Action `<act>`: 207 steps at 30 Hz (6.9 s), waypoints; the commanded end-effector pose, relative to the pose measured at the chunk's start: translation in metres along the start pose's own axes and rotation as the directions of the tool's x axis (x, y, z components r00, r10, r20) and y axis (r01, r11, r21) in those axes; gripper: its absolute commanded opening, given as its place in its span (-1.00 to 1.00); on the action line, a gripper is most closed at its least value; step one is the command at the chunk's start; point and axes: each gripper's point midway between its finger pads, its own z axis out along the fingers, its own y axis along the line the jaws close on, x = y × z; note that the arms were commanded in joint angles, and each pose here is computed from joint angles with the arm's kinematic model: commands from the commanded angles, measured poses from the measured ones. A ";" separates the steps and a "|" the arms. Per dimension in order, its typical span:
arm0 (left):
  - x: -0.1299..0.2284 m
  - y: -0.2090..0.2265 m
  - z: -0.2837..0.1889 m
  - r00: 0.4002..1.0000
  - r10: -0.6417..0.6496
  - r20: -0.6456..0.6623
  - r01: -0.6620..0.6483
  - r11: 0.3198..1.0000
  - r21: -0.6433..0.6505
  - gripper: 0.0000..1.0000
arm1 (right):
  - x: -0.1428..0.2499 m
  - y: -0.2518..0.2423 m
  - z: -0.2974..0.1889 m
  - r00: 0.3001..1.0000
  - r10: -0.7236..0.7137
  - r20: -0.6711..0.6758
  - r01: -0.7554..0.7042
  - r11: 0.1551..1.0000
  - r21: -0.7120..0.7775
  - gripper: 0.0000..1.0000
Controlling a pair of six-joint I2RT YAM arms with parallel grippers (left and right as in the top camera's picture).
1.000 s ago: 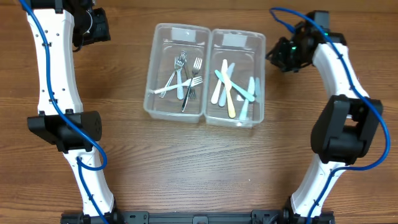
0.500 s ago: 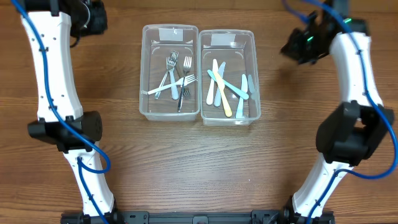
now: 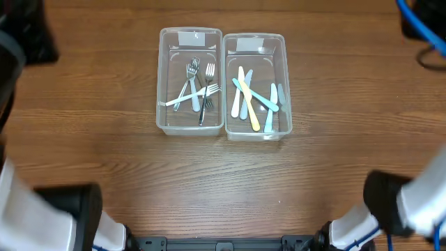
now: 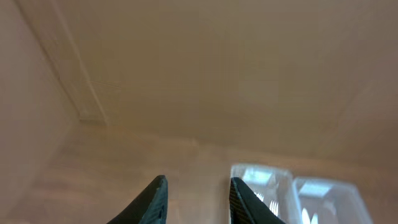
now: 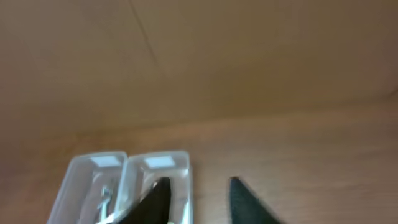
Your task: Pack container
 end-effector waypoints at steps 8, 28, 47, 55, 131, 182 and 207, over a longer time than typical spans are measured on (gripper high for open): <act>0.005 0.009 -0.027 1.000 -0.016 0.001 0.016 0.999 -0.048 1.00 | -0.005 0.014 -0.134 0.970 -0.064 0.235 0.038 0.993 0.112 0.04; 0.022 0.010 0.006 0.994 -0.014 -0.106 0.008 0.998 -0.061 1.00 | 0.003 0.005 -0.138 0.975 -0.059 0.214 0.023 0.986 0.165 1.00; 0.022 0.010 0.007 0.994 -0.014 -0.107 0.008 0.998 -0.061 1.00 | 0.008 0.004 -0.134 0.981 -0.053 0.188 0.021 0.986 0.165 1.00; 0.022 0.010 0.007 0.994 -0.014 -0.107 0.008 0.998 -0.061 1.00 | 0.009 -0.004 -0.137 0.981 -0.052 0.186 0.012 0.977 0.213 1.00; 0.022 0.010 0.007 0.994 -0.014 -0.107 0.008 0.998 -0.061 1.00 | 0.384 -0.014 0.053 0.979 -0.082 0.185 0.098 0.992 -0.080 1.00; 0.135 0.050 0.042 0.991 0.016 0.132 0.005 0.987 -0.159 1.00 | 0.384 -0.014 0.053 0.979 -0.082 0.185 0.099 0.992 -0.080 1.00; 0.372 0.068 0.056 0.963 -0.233 0.136 0.246 0.965 -0.089 1.00 | 0.384 -0.014 0.053 0.979 -0.082 0.185 0.098 0.992 -0.080 1.00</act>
